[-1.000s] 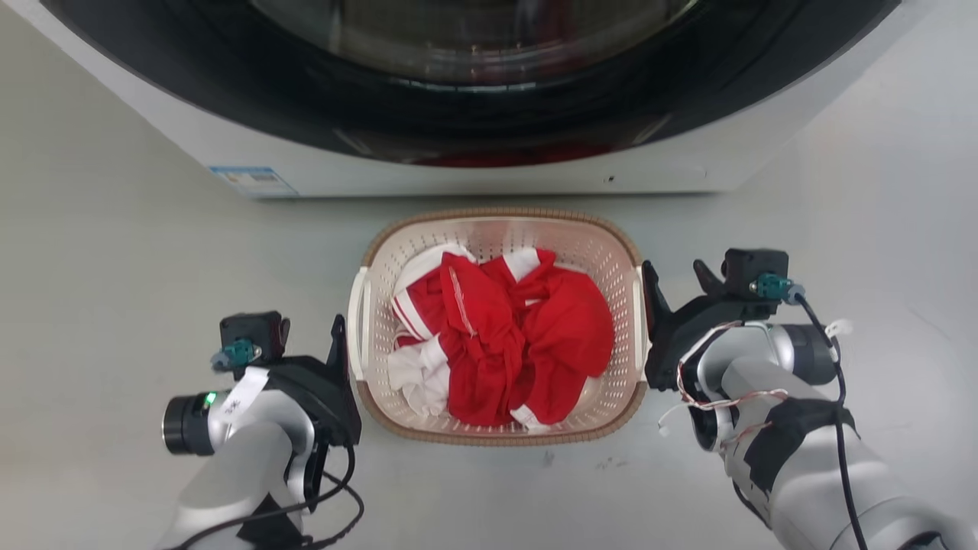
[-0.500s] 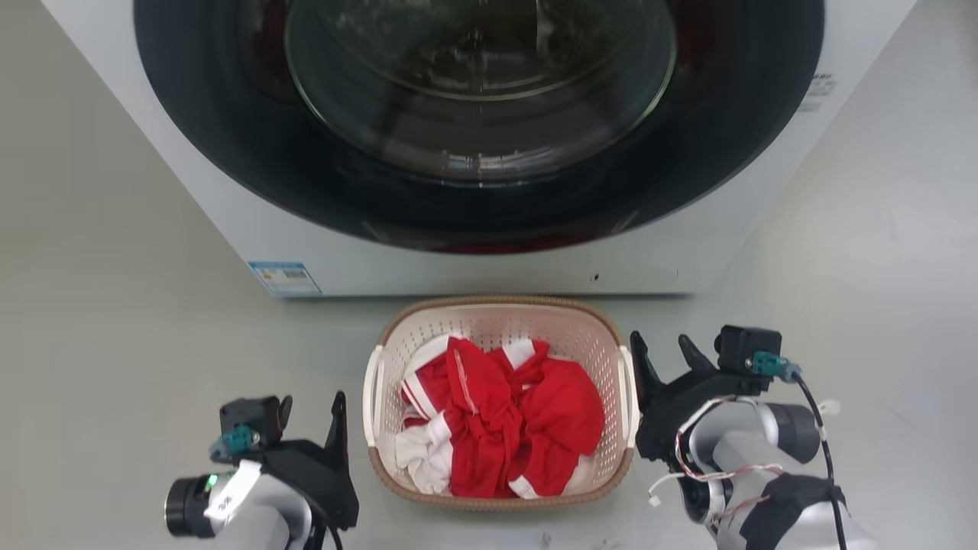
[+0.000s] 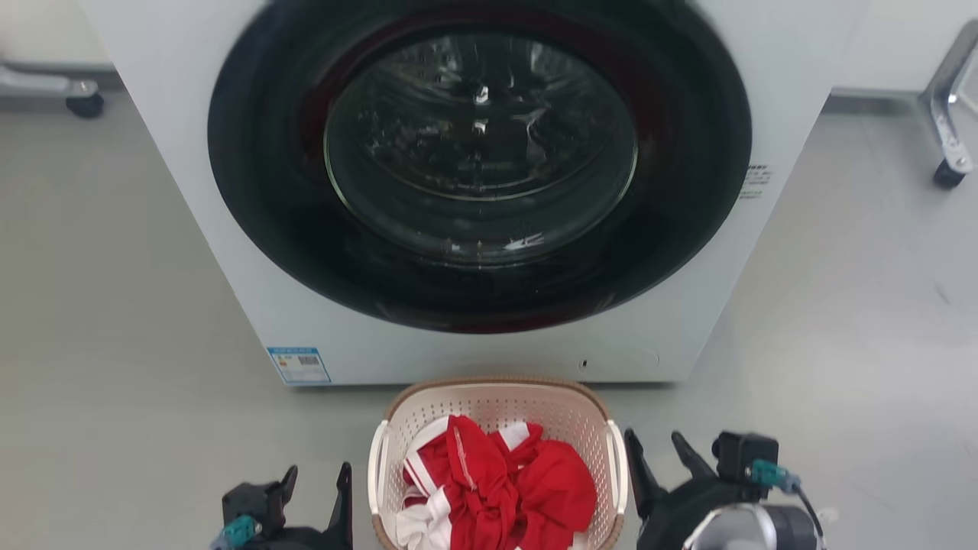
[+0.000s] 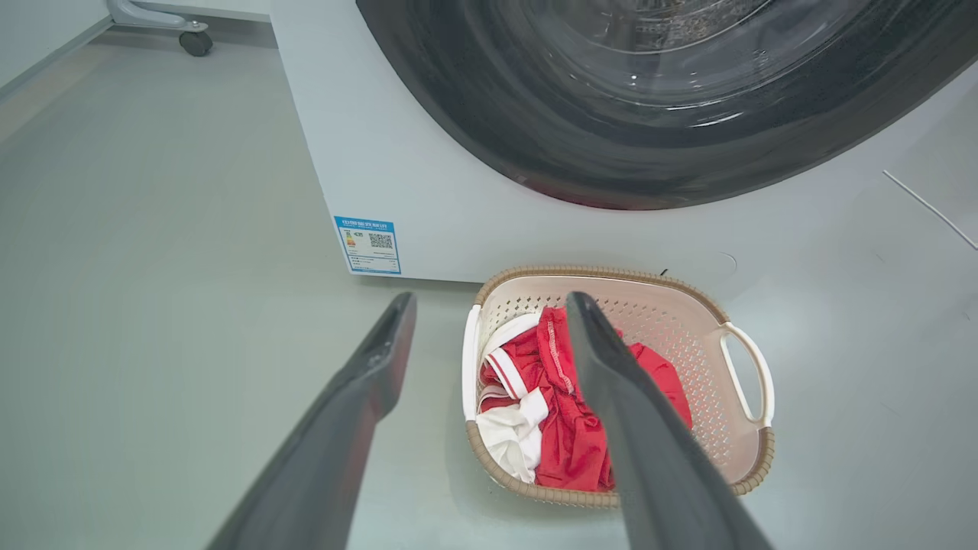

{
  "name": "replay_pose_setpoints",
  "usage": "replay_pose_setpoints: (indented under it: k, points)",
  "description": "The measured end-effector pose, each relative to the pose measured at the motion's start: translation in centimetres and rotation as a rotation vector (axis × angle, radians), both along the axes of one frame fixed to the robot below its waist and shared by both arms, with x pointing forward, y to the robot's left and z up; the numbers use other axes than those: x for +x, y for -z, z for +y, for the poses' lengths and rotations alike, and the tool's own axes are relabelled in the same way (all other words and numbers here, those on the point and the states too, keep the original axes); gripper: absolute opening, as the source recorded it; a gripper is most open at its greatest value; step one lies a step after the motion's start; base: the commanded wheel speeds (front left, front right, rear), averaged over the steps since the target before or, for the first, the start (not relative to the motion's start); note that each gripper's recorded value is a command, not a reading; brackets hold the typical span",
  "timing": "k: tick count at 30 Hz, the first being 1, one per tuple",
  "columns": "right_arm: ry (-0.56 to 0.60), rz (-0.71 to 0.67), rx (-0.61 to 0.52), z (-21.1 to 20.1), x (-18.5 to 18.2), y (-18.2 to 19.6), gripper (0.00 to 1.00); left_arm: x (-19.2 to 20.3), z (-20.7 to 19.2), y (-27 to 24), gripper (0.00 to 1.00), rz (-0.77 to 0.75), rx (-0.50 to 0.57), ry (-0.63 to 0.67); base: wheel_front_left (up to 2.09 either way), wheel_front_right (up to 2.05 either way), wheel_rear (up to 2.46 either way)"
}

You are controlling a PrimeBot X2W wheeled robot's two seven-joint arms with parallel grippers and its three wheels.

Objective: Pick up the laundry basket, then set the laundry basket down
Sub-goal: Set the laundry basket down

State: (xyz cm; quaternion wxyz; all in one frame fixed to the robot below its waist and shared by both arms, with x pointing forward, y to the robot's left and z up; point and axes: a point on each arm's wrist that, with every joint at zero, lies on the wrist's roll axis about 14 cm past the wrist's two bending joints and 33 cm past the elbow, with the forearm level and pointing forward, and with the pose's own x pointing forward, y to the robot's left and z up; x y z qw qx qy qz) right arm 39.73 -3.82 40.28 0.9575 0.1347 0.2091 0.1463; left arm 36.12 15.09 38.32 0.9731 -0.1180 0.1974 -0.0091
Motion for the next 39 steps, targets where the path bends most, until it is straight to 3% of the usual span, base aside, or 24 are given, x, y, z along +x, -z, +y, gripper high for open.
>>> replay_pose_setpoints:
  k: [8, 19, 39]
  points:
    - [0.006, -0.071, 0.030, -0.2, -3.1, -1.7, 1.00, -2.3, 0.7, -2.2, 1.00, -0.090, 0.006, -0.012, 0.00, 0.00, 0.00]
    - [0.109, -0.169, 0.029, -3.5, -4.3, -3.6, 1.00, -3.5, -0.3, -5.1, 1.00, -0.202, -0.008, 0.005, 0.00, 0.00, 0.00]
    - [0.164, -0.330, -0.008, -4.9, -5.9, -7.1, 1.00, -4.8, 1.3, -8.0, 1.00, -0.311, 0.017, -0.066, 0.00, 0.00, 0.00]
